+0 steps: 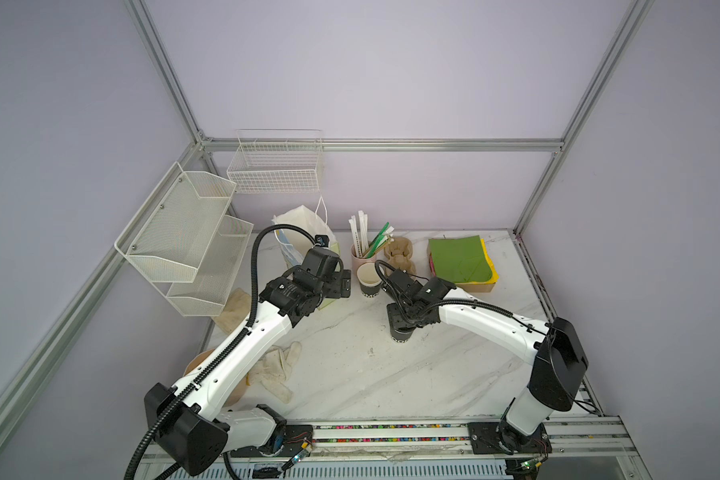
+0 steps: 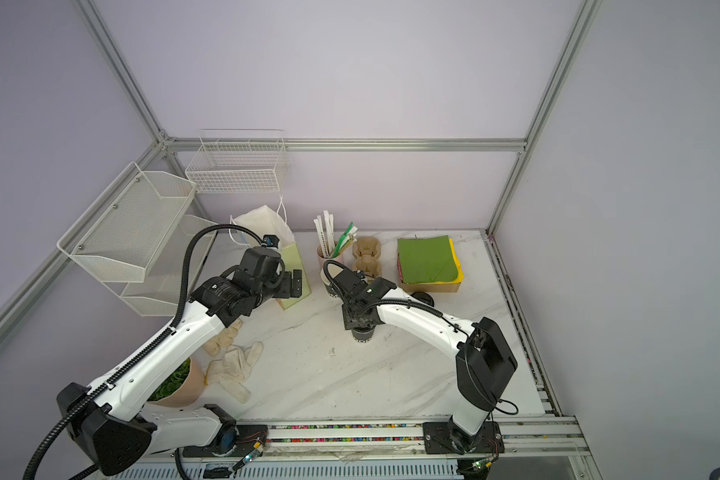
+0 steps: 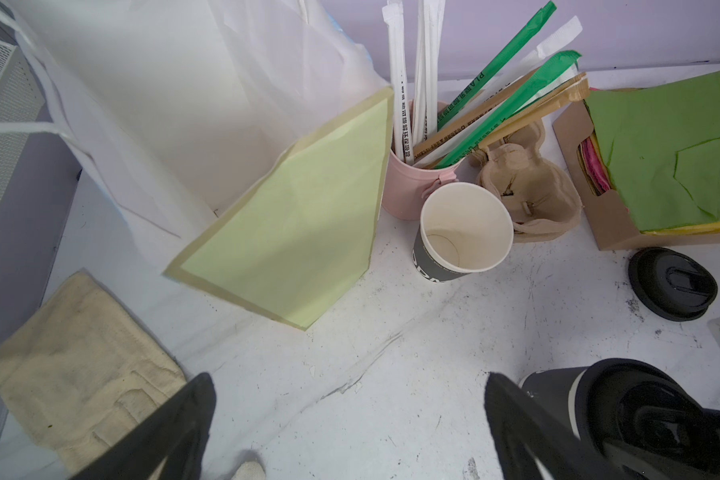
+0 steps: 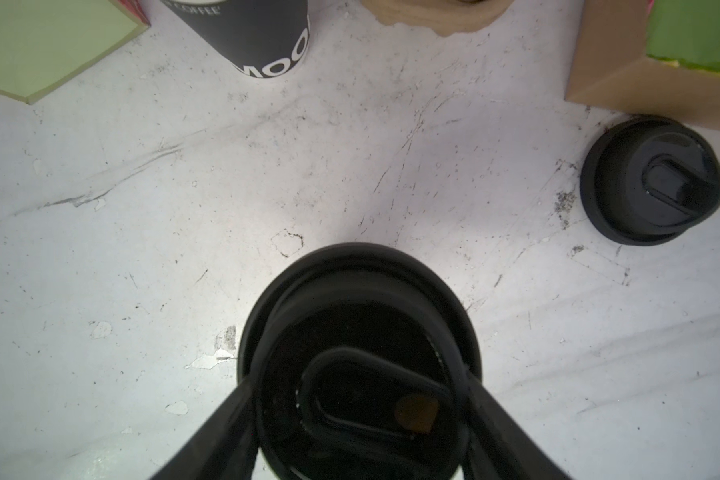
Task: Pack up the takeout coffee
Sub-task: 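Lower the black lid onto the paper cup rim with the right gripper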
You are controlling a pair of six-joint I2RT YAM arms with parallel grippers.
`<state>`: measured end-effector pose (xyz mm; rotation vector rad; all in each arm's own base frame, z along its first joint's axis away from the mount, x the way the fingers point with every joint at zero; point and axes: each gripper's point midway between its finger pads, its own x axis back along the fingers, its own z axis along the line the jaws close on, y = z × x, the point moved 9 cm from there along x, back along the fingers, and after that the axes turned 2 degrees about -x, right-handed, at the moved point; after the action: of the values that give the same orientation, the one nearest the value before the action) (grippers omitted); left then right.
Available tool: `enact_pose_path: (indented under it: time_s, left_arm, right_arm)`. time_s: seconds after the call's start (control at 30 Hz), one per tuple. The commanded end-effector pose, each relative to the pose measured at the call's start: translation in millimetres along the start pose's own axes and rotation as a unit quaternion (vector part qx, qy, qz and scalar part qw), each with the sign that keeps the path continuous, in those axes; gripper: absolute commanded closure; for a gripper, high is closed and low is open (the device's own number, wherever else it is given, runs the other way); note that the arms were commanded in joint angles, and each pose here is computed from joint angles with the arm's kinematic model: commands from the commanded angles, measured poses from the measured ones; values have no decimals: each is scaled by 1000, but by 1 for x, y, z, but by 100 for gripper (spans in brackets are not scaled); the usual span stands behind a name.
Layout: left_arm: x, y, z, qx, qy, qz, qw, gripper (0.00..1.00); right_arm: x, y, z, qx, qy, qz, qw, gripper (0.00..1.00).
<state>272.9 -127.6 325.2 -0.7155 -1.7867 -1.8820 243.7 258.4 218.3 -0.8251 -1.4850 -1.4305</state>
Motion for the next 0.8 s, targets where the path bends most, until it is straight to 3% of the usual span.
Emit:
enact_pose_path:
  time_s: [0.0, 0.77]
  left_arm:
    - [-5, -5, 1, -7, 3, 11, 1000, 0]
    - [-11, -9, -6, -18, -15, 32, 999, 0]
  right_arm:
    - [-28, -30, -6, 10, -19, 81, 996, 30]
    - [-38, -47, -7, 24, -5, 175, 984, 31]
